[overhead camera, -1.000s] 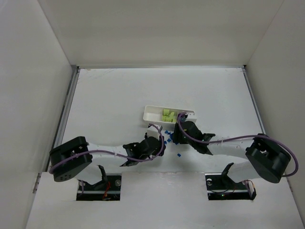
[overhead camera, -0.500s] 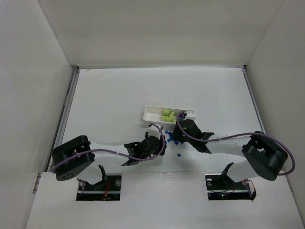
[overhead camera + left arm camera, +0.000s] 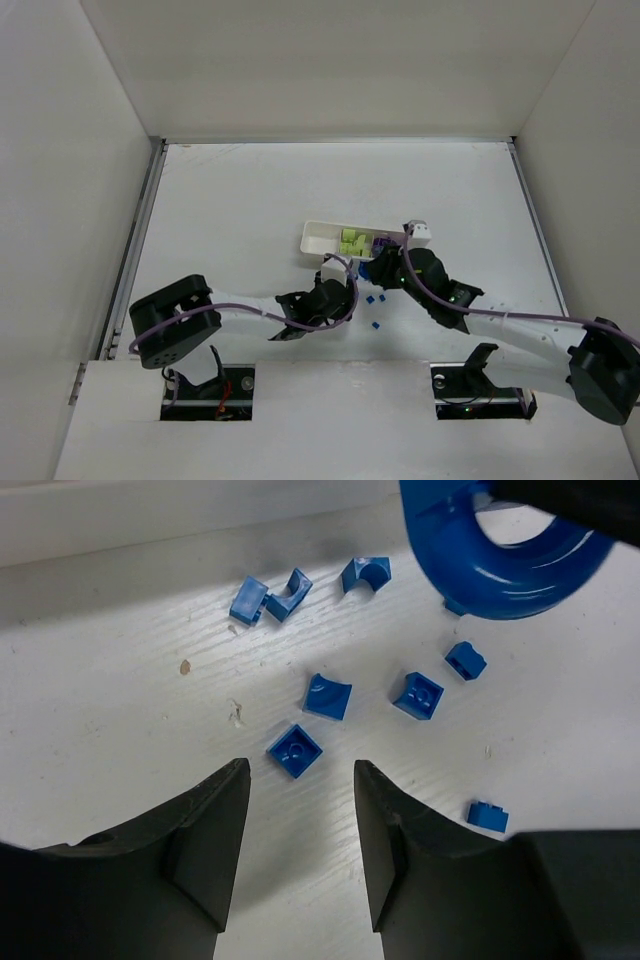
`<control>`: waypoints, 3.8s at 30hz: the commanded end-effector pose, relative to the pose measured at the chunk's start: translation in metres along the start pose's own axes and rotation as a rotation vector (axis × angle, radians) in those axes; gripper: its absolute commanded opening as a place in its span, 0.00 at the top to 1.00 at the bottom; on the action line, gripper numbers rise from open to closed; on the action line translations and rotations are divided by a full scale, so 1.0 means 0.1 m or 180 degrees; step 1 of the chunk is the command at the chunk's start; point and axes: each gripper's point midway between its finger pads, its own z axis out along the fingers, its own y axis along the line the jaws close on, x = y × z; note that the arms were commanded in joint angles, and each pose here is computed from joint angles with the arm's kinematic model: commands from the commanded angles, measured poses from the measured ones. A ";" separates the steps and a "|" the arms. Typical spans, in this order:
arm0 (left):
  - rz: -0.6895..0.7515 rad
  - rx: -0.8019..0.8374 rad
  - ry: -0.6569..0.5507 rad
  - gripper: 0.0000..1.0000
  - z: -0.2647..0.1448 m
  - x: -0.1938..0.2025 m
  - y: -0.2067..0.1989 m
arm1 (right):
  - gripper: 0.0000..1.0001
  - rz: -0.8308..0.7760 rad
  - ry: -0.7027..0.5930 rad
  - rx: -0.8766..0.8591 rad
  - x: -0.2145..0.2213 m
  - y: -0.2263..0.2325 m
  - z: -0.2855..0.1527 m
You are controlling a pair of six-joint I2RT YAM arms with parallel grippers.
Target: Sort the legos into containers by color
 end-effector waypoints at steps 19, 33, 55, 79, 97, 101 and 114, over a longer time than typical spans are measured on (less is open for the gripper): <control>0.0497 -0.0394 -0.0127 0.77 0.15 -0.12 0.02 | 0.67 -0.0010 -0.0204 -0.0105 -0.28 0.03 -0.06; 0.0073 -0.0424 -0.0625 0.82 -0.28 -0.59 0.29 | 0.67 -0.0154 -0.0222 -0.0321 -0.54 0.53 0.27; -0.0947 -0.0438 -0.1008 0.82 -0.71 -1.14 1.03 | 0.38 -0.0580 -0.0038 -0.0149 -0.55 0.96 1.26; -0.0534 -0.0637 -0.0783 0.79 0.10 -1.58 0.86 | 0.69 -0.0143 -0.0211 -0.0020 -0.12 0.07 -0.02; -0.0472 -0.0936 -0.0674 0.54 0.37 -1.57 1.09 | 0.61 -0.0129 -0.0171 -0.0172 0.09 0.07 -0.25; -0.0485 -0.0870 -0.0807 0.49 0.21 -1.70 1.00 | 0.60 -0.0142 -0.0139 -0.0139 0.12 0.05 -0.23; -0.0553 -0.0329 -0.1078 0.48 -0.48 -1.66 0.53 | 0.74 -0.0007 0.0013 0.0433 0.30 -0.33 -0.27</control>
